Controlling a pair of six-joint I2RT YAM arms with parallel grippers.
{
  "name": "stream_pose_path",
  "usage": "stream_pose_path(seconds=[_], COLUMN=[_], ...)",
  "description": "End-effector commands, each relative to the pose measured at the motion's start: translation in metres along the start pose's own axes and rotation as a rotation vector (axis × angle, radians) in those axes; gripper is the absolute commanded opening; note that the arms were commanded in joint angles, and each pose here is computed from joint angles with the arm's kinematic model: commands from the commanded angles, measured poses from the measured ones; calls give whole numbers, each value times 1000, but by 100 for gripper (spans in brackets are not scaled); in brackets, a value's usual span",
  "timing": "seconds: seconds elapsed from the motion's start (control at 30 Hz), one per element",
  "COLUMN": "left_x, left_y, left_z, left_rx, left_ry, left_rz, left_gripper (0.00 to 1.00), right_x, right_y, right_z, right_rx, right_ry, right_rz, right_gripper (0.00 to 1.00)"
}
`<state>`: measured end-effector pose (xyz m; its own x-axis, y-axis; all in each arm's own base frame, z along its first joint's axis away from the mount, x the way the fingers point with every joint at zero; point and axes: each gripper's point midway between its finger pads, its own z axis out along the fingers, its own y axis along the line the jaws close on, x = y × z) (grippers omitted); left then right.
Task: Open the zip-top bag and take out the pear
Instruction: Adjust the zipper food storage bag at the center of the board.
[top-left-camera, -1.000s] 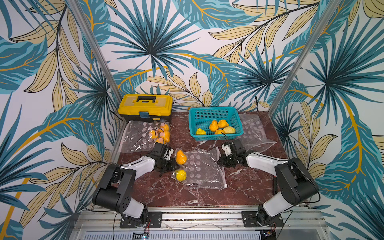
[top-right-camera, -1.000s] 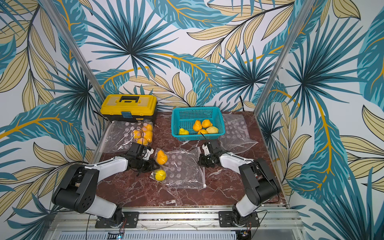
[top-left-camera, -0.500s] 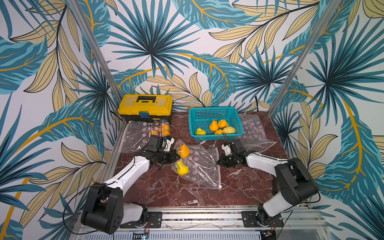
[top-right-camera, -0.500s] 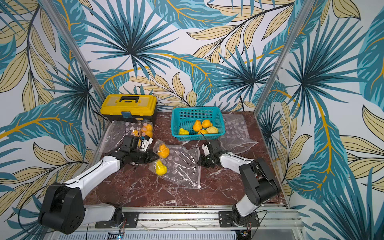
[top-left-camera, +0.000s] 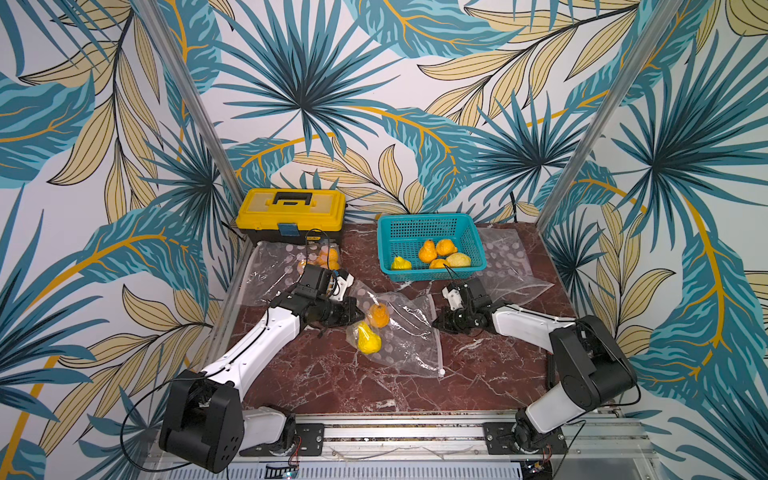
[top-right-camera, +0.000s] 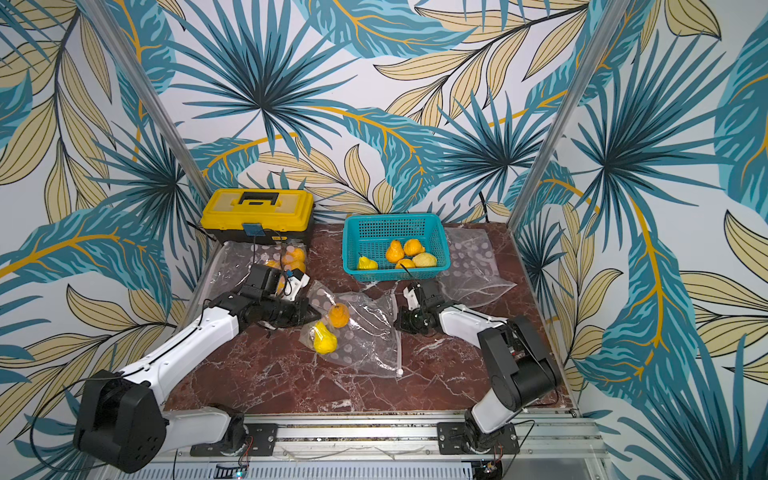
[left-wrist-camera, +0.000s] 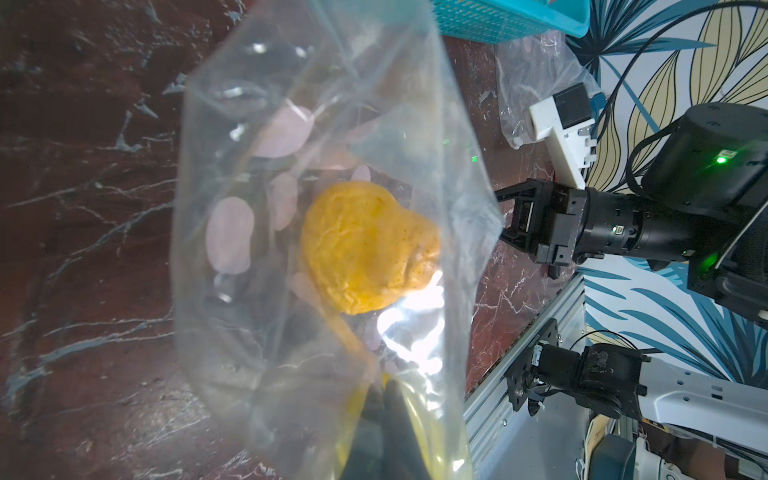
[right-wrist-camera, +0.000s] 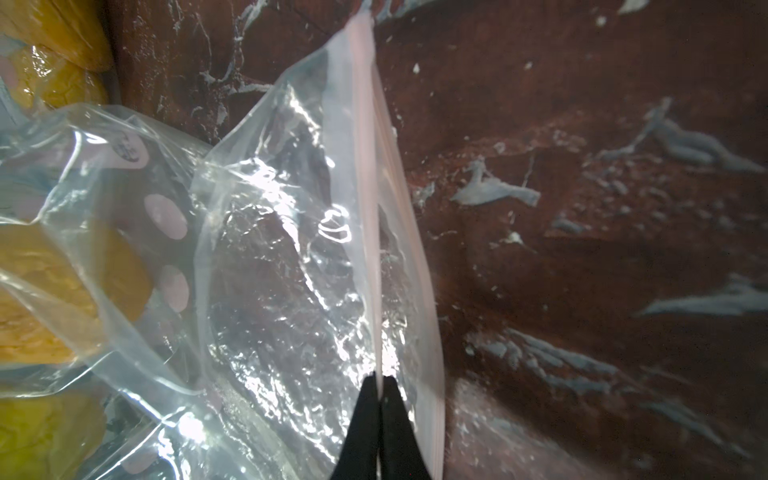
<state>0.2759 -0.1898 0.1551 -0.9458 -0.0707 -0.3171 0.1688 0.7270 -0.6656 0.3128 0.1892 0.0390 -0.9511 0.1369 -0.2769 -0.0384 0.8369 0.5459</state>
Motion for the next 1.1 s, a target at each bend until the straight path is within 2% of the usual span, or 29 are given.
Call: stream_pose_path(seconds=[0.0, 0.07, 0.17, 0.23, 0.43, 0.47, 0.5, 0.57, 0.67, 0.8, 0.93, 1.07], left_x=[-18, -26, -28, -24, -12, -11, -9, -4, 3, 15, 30, 43], left_y=[-39, -42, -23, -11, 20, 22, 24, 26, 33, 45, 66, 75], left_z=[-18, -26, -28, -26, -16, -13, -10, -5, 0, 0, -4, -3], left_rx=[99, 74, -43, -92, -202, -202, -198, -186, -187, -201, -262, -276], left_ry=[-46, -78, -87, -71, -34, -25, -10, 11, 20, 19, 4, 16], left_rz=[68, 94, 95, 88, 62, 57, 50, 44, 20, -26, -83, -114], left_gripper=[0, 0, 0, 5, 6, 10, 18, 22, 39, 54, 62, 63], right_x=[4, 5, 5, 6, 8, 8, 8, 8, 7, 8, 9, 10], right_y=[-3, -4, -4, -6, -9, -9, -8, -8, -8, -8, -8, -9], right_z=[5, 7, 7, 7, 4, 4, 4, 4, 4, 5, 5, 6], right_rx=[-3, -5, -4, -1, 19, 19, 17, 16, 16, 15, 16, 16], right_ry=[15, 19, 12, 12, 16, 15, 14, 14, 13, 17, 22, 26], right_rz=[11, 14, 20, 21, 16, 16, 16, 16, 18, 21, 19, 17], right_gripper=[6, 6, 6, 5, 5, 5, 5, 4, 4, 4, 4, 4])
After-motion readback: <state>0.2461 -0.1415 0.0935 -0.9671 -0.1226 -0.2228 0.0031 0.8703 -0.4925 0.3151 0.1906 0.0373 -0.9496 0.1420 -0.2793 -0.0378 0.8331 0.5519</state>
